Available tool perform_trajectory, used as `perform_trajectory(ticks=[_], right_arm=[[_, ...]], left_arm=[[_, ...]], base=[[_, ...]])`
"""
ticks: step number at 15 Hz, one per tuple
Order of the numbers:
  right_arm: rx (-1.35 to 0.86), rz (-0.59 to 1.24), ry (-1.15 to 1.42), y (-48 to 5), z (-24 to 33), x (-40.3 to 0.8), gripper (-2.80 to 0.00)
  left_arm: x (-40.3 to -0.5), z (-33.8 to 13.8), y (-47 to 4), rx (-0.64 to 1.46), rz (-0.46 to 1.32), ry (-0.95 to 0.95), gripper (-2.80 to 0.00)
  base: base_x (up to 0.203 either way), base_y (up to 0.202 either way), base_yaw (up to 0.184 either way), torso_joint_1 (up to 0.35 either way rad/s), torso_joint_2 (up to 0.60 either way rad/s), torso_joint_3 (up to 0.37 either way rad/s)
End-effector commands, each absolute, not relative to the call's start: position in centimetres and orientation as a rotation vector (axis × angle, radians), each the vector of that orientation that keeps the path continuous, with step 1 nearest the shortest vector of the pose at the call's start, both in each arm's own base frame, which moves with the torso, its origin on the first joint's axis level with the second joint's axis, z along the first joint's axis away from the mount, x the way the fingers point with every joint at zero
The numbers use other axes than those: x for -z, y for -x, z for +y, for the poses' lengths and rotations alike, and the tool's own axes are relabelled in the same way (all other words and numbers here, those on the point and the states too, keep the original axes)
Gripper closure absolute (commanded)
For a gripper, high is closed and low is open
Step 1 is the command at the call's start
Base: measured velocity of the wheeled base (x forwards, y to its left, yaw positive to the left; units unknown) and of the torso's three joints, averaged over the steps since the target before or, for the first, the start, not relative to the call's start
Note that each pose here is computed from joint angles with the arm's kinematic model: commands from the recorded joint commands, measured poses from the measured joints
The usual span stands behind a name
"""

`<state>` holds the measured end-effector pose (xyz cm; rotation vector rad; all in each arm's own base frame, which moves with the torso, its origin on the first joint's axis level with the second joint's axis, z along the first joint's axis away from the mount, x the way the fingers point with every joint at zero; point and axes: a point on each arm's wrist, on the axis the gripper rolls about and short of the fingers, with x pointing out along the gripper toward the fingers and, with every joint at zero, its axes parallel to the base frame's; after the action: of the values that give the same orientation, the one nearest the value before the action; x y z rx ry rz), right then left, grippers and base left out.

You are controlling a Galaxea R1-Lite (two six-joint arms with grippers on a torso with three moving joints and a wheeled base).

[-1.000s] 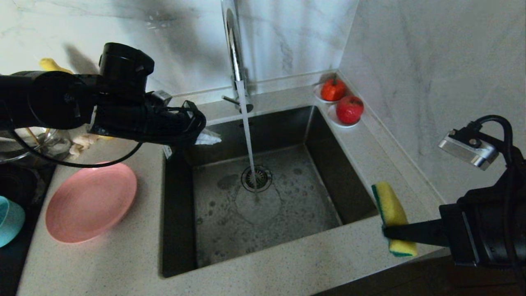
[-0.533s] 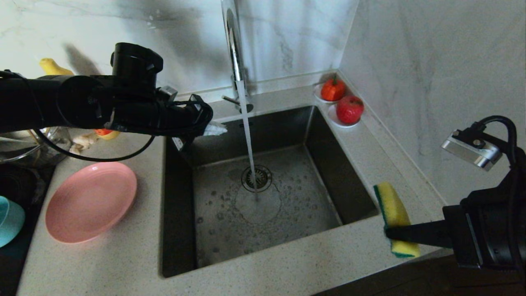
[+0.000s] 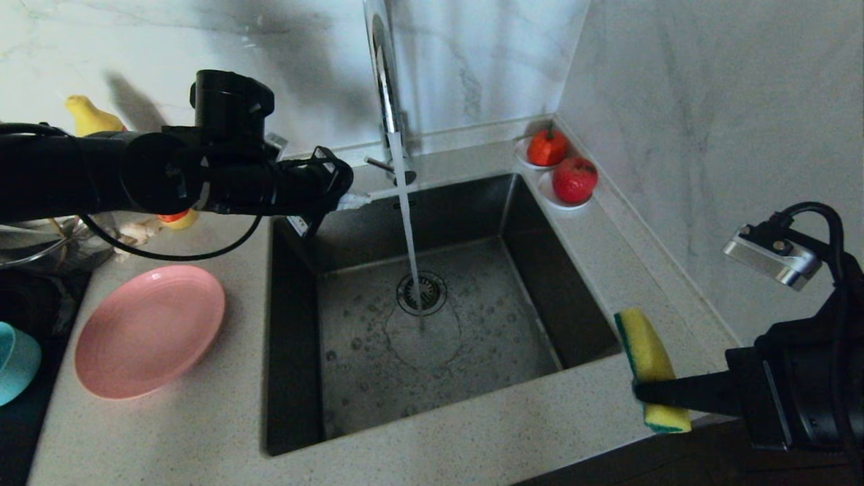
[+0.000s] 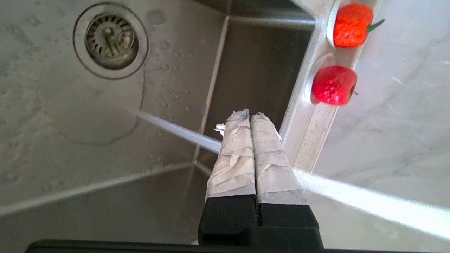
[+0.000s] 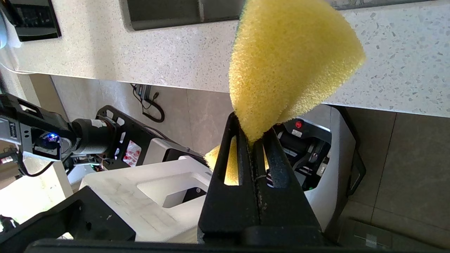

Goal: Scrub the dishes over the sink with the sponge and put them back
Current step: Turn off the faucet

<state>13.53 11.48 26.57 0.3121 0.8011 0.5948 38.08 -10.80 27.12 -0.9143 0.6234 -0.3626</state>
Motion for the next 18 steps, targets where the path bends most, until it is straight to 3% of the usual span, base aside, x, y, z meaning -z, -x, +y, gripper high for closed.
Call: perform_trajectory(ticks=[1,18], right_arm=[[-0.596,0.8,-0.316,-13.4,11.4,-26.6,0.0],[-0.596,0.837,-0.307,-13.1,11.2,-25.6,0.0]], left_arm=[[-26.7,-11.0,-38.8,0.357,0.625,0.919,0.0],[-27.8,-11.7,-42.1,0.369,0.492,0.983,0.0]], base=[[0.0,0.0,0.0,0.0,0.0,0.0],[0.0,0.0,0.0,0.0,0.0,0.0]])
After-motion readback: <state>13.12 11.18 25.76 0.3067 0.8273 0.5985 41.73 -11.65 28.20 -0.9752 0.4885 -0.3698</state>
